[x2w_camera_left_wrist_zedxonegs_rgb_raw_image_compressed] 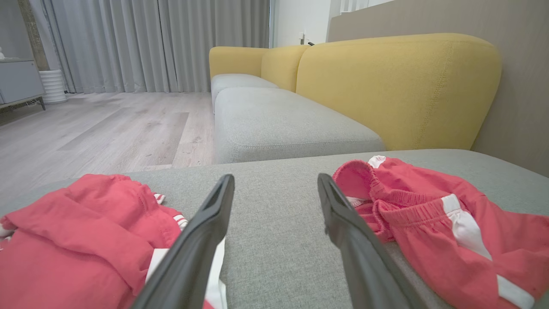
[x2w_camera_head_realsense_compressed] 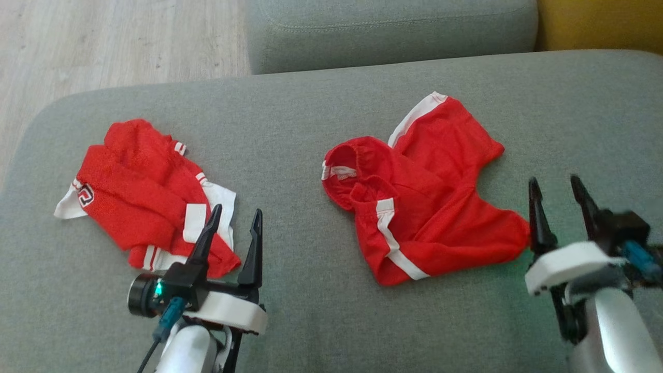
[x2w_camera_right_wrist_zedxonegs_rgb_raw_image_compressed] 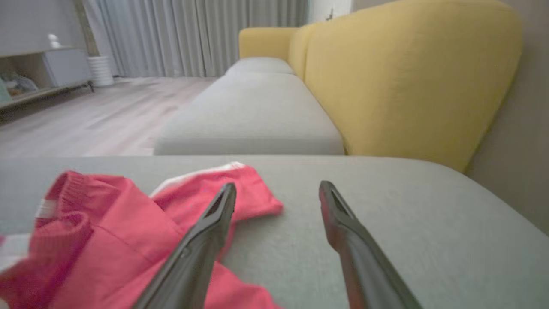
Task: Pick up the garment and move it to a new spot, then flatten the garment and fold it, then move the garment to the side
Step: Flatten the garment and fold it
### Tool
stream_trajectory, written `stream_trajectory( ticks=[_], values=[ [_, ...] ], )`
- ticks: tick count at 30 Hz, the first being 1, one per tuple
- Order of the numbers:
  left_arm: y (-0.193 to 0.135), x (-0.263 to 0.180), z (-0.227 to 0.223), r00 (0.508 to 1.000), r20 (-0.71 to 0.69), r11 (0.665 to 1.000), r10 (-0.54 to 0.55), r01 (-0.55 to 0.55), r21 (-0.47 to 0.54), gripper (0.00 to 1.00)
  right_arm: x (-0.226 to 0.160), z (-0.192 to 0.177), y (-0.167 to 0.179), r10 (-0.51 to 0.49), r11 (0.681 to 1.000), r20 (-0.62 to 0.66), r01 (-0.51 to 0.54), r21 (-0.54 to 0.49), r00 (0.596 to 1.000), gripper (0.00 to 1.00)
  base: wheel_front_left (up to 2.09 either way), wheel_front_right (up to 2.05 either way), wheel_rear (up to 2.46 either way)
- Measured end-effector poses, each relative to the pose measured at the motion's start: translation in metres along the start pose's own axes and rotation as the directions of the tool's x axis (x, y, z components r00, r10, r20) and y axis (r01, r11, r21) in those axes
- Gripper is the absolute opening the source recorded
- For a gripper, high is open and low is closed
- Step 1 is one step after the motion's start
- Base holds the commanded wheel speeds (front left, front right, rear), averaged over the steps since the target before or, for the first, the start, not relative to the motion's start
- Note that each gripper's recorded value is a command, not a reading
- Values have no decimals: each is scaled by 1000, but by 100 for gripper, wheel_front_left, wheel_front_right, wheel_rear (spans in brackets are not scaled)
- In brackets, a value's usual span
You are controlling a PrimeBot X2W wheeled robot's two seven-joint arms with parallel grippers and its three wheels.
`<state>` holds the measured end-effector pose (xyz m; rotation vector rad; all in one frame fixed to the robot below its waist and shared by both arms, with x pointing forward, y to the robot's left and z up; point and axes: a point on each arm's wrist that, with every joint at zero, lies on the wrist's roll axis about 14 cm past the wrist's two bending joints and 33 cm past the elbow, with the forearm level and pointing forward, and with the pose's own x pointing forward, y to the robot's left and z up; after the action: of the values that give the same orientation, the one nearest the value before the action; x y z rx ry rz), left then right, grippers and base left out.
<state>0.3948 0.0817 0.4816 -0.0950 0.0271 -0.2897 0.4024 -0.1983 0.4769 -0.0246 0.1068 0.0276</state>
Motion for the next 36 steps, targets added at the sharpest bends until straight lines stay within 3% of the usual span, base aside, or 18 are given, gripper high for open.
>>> stream_trajectory(
  ticks=[10,19,20,21,26,36],
  values=[
    [5,3,-16,999,-41,1000,11,-12,-13,100,19,-36,13,24,988,-146,0,157,989,100,0,0,0],
    [18,13,-21,998,-54,999,31,-32,-15,100,64,-73,63,175,964,-376,-80,255,910,100,0,0,0],
    [20,13,-22,998,-60,999,36,-37,-17,100,66,-77,65,179,964,-392,-81,254,903,62,0,0,0],
    [21,11,-25,997,-67,999,40,-41,-17,100,69,-81,65,175,965,-404,-76,250,898,0,0,0,0],
    [32,6,-29,994,-82,997,76,-78,-22,100,91,-73,63,153,976,-387,-78,202,909,0,0,0,0],
    [40,-1,-24,992,-72,994,108,-110,-22,100,153,15,74,156,988,-185,-152,39,970,0,0,0,0]
  ],
)
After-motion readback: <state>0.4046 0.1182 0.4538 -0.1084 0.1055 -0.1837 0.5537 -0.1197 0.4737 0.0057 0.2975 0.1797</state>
